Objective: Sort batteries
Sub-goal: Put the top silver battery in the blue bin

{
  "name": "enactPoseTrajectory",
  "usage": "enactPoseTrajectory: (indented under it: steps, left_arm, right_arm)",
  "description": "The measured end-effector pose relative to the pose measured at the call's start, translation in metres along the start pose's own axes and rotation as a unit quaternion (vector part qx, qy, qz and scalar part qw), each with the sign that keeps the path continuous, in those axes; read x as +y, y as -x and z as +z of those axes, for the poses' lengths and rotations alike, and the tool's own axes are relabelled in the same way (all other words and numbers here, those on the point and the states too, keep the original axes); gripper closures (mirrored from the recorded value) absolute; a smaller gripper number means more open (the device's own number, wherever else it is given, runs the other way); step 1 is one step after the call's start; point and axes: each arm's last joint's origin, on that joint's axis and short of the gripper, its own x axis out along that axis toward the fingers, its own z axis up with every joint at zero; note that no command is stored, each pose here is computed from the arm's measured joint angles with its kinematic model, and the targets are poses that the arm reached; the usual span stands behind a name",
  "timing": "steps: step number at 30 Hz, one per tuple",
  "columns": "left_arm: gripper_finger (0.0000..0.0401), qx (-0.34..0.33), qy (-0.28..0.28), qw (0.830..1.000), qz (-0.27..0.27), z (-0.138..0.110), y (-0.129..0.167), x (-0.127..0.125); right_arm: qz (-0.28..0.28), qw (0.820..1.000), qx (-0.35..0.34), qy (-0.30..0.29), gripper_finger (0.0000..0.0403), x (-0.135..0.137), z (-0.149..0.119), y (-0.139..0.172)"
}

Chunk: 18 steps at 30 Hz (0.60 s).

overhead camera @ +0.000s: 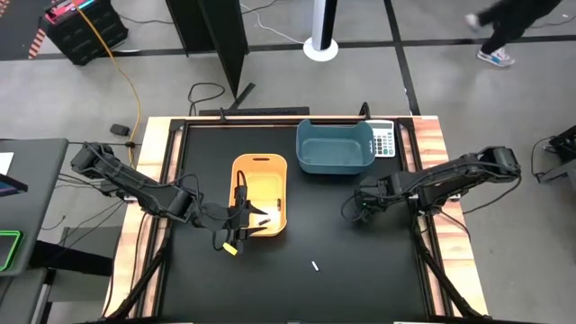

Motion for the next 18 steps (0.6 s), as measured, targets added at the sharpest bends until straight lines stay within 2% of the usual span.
enactPoseTrajectory:
  steps: [7,18]
  left_arm:
    - [0.0228,0.0,0.0,1.0,0.0,0.0,0.0,0.0]
    - [0.0228,0.0,0.0,1.0,0.0,0.0,0.0,0.0]
  right_arm:
    - [0.0,1.0,-0.005,0.006,0.0376,0.0015,-0.0012,0.0003]
    - [-0.002,1.0,-0.012,0.002,0.0387,0.0017,-0.0007,0.0002]
